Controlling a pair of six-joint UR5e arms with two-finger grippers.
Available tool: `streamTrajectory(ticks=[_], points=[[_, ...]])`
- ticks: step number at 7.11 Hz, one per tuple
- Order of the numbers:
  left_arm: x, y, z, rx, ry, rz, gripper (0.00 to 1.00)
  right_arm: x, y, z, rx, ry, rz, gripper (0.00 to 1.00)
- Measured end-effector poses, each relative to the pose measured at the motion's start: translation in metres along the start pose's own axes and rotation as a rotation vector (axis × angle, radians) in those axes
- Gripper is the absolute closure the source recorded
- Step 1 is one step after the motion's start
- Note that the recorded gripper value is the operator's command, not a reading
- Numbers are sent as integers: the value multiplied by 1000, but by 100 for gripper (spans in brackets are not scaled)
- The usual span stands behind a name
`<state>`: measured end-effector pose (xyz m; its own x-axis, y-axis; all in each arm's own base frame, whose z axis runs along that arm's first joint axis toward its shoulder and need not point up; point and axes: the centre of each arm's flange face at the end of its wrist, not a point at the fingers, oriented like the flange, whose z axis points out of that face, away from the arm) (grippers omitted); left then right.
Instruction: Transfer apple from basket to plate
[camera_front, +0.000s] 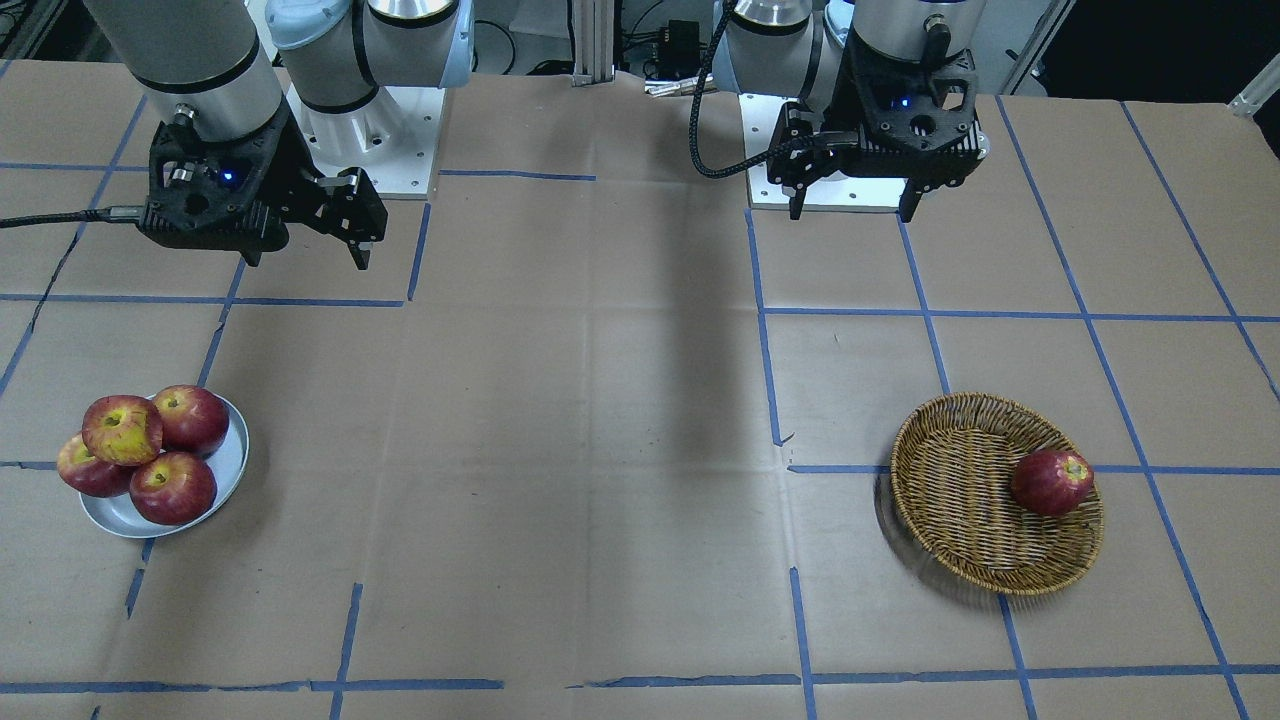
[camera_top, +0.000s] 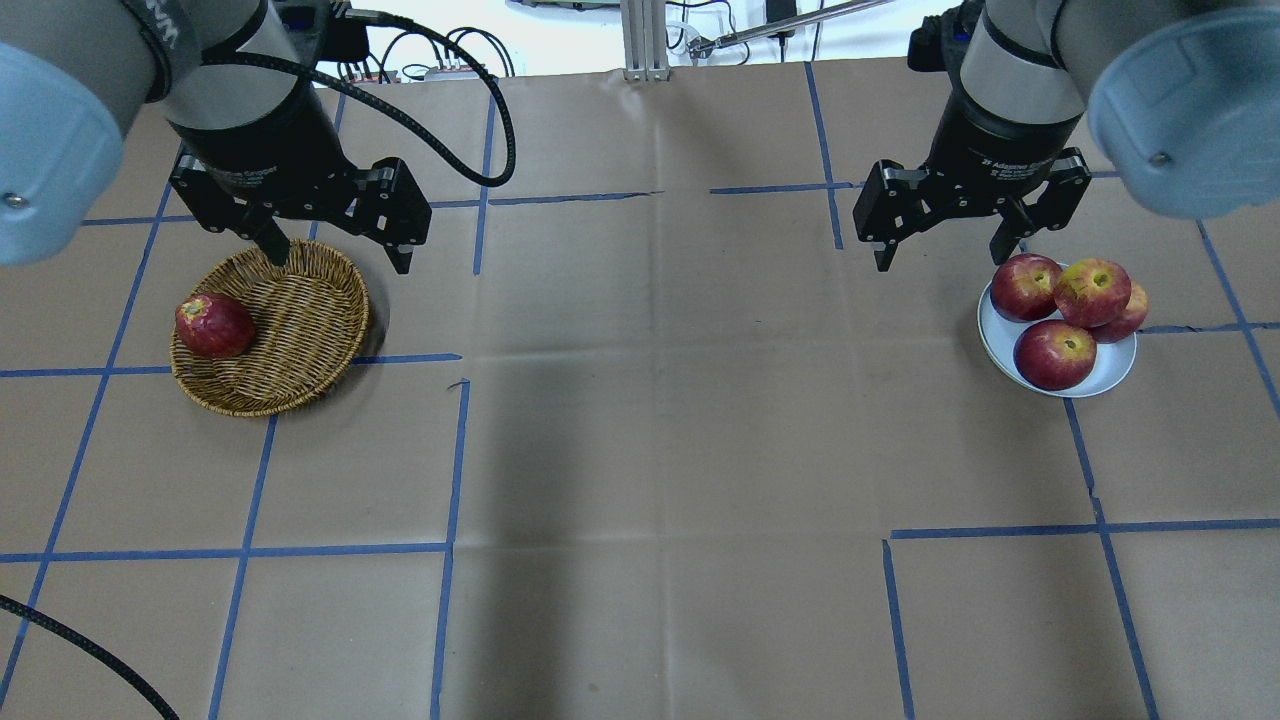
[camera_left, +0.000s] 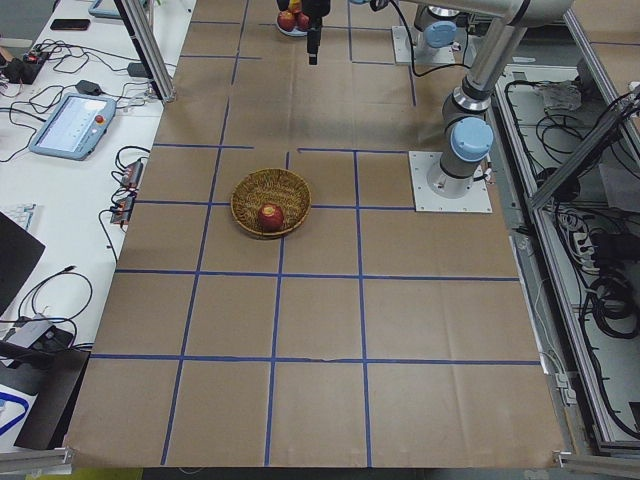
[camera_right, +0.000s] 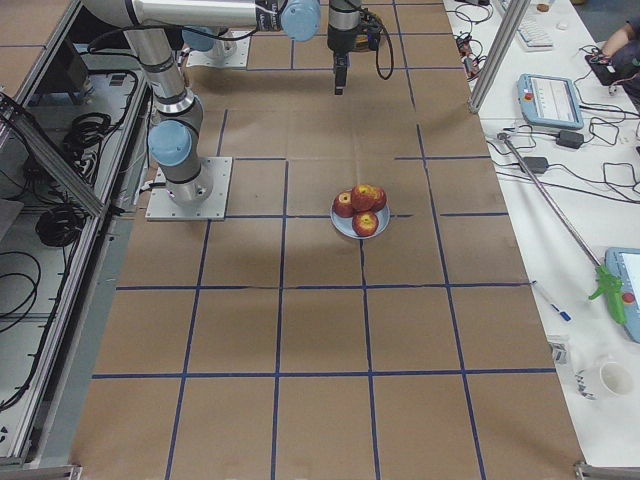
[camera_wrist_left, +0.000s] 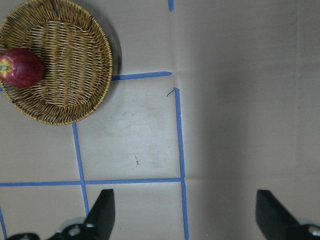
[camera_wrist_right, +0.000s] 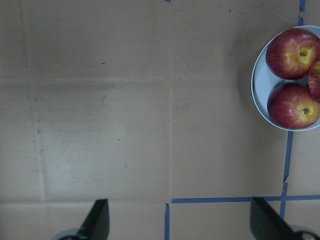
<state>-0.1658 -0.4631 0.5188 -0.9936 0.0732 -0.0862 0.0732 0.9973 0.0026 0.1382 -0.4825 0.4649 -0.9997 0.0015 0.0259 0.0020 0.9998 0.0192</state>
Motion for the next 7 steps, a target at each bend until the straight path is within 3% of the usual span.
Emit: streamTrajectory(ticks=[7], points=[[0, 1, 1, -2, 1, 0, 1, 1, 1, -2, 12, -6, 2, 0]])
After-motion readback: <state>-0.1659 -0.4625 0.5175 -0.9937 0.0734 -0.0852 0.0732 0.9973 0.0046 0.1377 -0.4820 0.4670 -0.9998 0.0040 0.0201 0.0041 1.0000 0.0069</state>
